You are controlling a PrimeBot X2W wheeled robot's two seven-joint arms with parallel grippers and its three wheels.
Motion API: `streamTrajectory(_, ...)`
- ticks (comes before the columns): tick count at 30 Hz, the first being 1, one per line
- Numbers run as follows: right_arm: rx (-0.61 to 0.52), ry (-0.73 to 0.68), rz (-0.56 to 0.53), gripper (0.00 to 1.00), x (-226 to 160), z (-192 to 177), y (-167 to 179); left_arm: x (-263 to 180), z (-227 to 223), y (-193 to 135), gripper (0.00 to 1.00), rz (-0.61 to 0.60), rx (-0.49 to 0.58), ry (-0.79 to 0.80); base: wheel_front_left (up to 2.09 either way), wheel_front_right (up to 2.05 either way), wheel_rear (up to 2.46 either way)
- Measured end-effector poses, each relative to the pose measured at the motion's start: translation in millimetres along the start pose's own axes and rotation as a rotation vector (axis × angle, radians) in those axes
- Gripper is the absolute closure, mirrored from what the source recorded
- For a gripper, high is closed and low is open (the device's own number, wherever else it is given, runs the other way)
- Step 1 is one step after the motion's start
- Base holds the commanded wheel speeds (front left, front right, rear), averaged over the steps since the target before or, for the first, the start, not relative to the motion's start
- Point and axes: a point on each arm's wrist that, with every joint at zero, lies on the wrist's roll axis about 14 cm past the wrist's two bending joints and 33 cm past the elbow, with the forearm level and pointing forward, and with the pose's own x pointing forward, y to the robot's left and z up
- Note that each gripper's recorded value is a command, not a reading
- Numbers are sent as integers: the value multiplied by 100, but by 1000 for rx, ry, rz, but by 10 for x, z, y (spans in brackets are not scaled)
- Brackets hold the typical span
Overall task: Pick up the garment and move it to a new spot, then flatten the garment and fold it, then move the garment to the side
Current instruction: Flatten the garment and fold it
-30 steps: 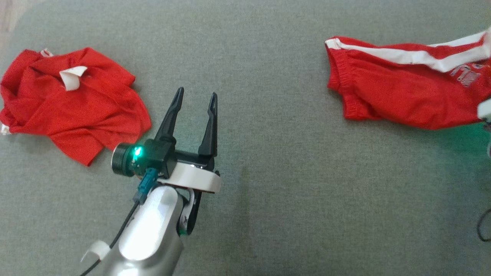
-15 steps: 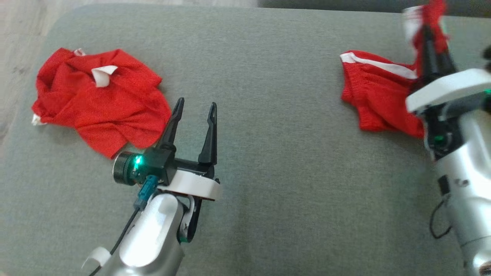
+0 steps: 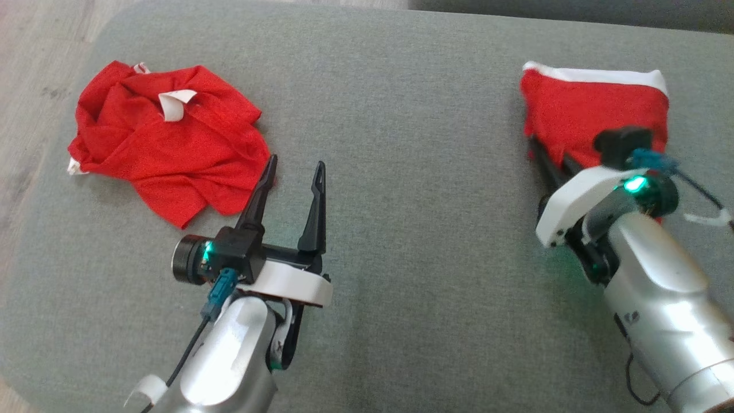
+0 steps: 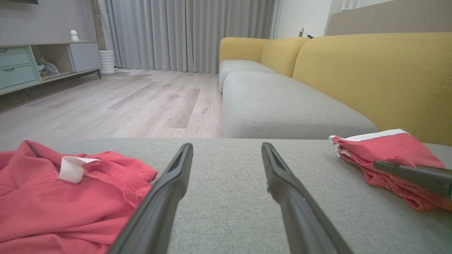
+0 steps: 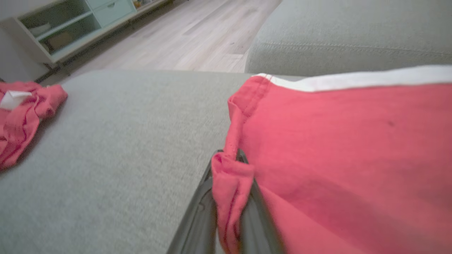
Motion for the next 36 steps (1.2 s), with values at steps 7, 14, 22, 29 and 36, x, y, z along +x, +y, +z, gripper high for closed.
streamTrajectory(7, -83, 3, -5, 0, -133, -159, -34, 41, 18, -122, 0, -33, -5, -7, 0, 0, 0)
streamTrajectory(14, -71, -172, -98, 0, -386, 239, -311, 118, 109, -283, 0, -75, -17, -35, 0, 0, 0)
streamTrajectory(22, -53, -483, -335, 0, -1205, 864, -873, 163, 212, -540, 0, -140, -29, -71, 0, 0, 0)
streamTrajectory(29, 1, -475, -472, 0, -1671, 406, -893, 208, 314, -620, 0, -155, -51, -106, 0, 0, 0)
streamTrajectory(36, -21, -461, -502, 0, -1695, 328, -917, 273, 199, -611, 0, -153, -52, -82, 0, 0, 0)
